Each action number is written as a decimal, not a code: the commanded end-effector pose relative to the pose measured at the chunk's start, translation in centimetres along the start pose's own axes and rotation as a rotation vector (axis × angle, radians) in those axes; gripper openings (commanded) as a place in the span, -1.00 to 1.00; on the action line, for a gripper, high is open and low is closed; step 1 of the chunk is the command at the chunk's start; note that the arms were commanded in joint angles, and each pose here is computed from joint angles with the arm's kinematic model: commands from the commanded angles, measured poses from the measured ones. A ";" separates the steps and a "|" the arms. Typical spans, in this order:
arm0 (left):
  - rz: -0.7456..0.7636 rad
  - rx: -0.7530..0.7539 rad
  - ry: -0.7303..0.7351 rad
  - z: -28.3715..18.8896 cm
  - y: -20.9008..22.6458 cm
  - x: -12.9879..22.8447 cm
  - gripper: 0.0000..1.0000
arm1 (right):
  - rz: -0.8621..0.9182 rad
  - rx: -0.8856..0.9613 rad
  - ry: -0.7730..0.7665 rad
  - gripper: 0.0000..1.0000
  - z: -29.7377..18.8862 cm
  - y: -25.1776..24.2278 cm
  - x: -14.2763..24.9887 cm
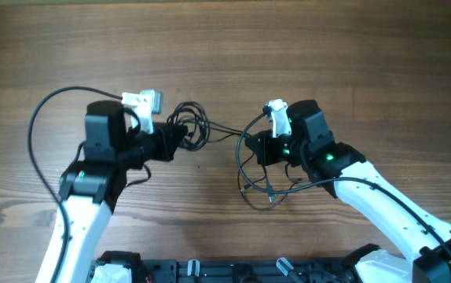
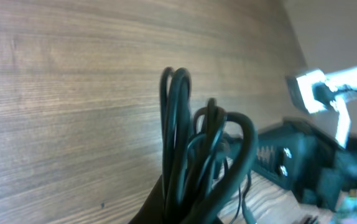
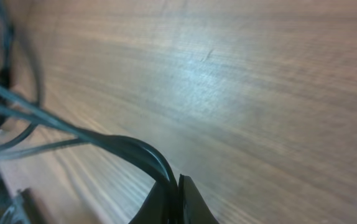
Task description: Untangle cables
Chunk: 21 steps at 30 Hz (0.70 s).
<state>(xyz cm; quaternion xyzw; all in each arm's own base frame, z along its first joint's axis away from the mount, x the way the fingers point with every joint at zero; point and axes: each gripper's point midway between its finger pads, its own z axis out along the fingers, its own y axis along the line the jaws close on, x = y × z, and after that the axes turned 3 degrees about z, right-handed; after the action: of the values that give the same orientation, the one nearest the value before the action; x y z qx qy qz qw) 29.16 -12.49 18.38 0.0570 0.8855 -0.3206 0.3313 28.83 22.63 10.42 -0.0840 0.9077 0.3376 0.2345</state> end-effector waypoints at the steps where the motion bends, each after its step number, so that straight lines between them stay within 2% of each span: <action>1: 0.187 -0.098 -0.057 -3.0 0.6 -0.3 -0.92 | 0.004 0.165 -0.078 -0.42 -0.6 -3.3 -1.3; 2: 0.172 -0.159 -0.041 -3.2 1.7 0.2 -0.92 | -0.002 0.126 -0.078 0.08 -0.7 -2.5 -1.5; 3: 0.151 -0.236 -0.015 -3.5 3.1 0.8 -0.92 | -0.032 0.061 -0.077 0.82 -1.2 -1.0 -1.9; 4: 0.136 -0.284 0.011 -3.6 4.0 1.5 -0.91 | -0.104 -0.037 -0.081 0.99 -2.2 1.0 -2.5; 7: 0.158 -0.230 0.029 -3.2 3.2 1.8 -0.92 | -0.272 -0.289 -0.130 1.00 -5.3 5.4 -3.9; 10: 0.381 0.033 0.049 -2.8 -1.1 2.5 -0.92 | -0.437 -0.502 -0.160 1.00 -7.6 7.8 -4.1; 12: 0.432 0.144 0.043 -2.9 -3.0 2.8 -0.92 | -0.472 -0.597 -0.151 1.00 -7.9 8.7 -3.8; 14: 0.450 0.266 0.042 -3.1 -4.8 3.2 -0.92 | -0.535 -0.807 -0.113 0.99 -8.7 10.5 -3.0; 21: 0.398 0.391 0.092 -2.3 -5.9 4.1 -0.92 | -0.414 -0.993 0.070 0.99 -5.5 11.2 -1.5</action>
<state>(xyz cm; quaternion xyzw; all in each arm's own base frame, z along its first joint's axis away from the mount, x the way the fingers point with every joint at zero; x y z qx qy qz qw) 23.40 -15.08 19.88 0.2875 0.8147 -0.3712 0.3402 26.78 26.22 22.00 -0.3761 0.6209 0.6213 0.2949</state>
